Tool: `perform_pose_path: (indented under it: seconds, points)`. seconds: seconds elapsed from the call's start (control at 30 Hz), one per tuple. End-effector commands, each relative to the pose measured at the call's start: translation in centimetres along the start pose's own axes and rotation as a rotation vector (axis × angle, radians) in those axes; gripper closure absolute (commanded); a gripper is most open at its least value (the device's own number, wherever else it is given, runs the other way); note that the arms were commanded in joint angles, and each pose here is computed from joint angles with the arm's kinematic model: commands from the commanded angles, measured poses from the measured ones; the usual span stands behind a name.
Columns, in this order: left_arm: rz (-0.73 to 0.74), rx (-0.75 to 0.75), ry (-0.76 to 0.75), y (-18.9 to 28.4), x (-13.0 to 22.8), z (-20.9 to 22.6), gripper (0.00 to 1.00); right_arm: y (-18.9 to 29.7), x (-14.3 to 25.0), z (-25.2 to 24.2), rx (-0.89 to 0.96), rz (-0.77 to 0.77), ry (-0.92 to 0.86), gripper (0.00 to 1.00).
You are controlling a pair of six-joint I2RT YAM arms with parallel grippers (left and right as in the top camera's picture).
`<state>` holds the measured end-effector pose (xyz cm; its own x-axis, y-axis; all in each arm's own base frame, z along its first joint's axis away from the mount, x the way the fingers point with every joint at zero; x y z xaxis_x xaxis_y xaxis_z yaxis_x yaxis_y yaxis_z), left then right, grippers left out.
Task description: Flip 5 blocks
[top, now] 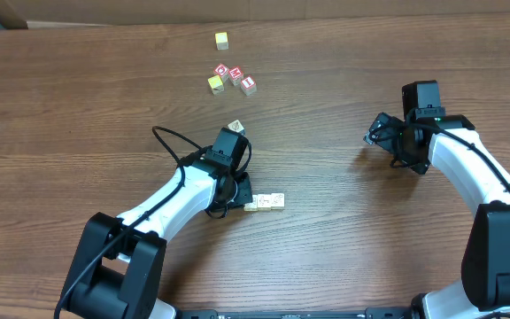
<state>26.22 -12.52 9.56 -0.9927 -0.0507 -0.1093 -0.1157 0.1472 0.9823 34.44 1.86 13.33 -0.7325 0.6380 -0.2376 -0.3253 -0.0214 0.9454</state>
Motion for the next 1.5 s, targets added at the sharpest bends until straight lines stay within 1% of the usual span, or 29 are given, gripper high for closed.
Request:
perform_pose_path:
  seconds: [0.0, 0.1, 0.23, 0.33, 0.43, 0.5, 0.6, 0.67, 0.77, 0.9, 1.2, 1.47]
  points:
    - [0.013, 0.003, -0.004, 0.3, -0.3, 0.1, 0.89, 0.9, -0.6, 0.3, -0.017, -0.039, -0.001, 0.0]
    - [0.001, -0.003, -0.038, 2.6, -2.1, -0.1, 0.88, 0.9, -0.6, 0.3, -0.016, -0.038, -0.001, 0.0]
    - [-0.044, -0.019, -0.074, 6.9, -4.9, -0.6, 0.82, 0.9, -0.6, 0.3, -0.017, -0.039, -0.001, 0.0]
    - [-0.114, -0.037, -0.094, 10.8, -6.8, -1.3, 0.74, 0.9, -0.6, 0.3, -0.017, -0.039, -0.001, 0.0]
    - [-0.212, -0.069, -0.121, 14.0, -8.5, -1.9, 0.62, 0.9, -0.6, 0.3, -0.017, -0.039, -0.001, 0.0]
    - [-0.271, -0.074, -0.119, 15.3, -9.3, -2.2, 0.57, 0.9, -0.6, 0.3, -0.017, -0.039, -0.001, 0.0]
    - [-0.341, -0.072, -0.117, 15.8, -10.3, -2.4, 0.49, 0.9, -0.6, 0.3, -0.017, -0.039, -0.001, 0.0]
    - [-0.375, -0.09, -0.139, 15.6, -11.0, -2.5, 0.46, 0.9, -0.6, 0.3, -0.017, -0.039, -0.001, 0.0]
    - [-0.399, -0.094, -0.182, 14.9, -12.0, -2.8, 0.46, 0.9, -0.6, 0.3, -0.017, -0.039, -0.001, 0.0]
    - [-0.376, -0.106, -0.213, 12.5, -13.1, -3.0, 0.46, 0.9, -0.6, 0.3, -0.017, -0.039, -0.001, 0.0]
    - [-0.171, -0.175, -0.328, 4.5, -13.8, -2.5, 0.45, 0.9, -0.6, 0.3, -0.017, -0.039, -0.001, 0.0]
    - [-0.067, -0.201, -0.345, -0.5, -13.8, -1.9, 0.47, 0.9, -0.6, 0.3, -0.017, -0.039, -0.001, 0.0]
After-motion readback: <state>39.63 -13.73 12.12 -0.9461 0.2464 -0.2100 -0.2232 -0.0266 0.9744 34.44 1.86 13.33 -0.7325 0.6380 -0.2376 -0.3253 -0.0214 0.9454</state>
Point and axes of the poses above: each gripper's point midway between its finger pads, its own y axis back along the fingers, its own z axis along the line the jaws close on, x = y × z, the point moved 9 cm from there along y, back along the fingers, and after that the axes turned 7 degrees about -y, right-handed, at the moved point
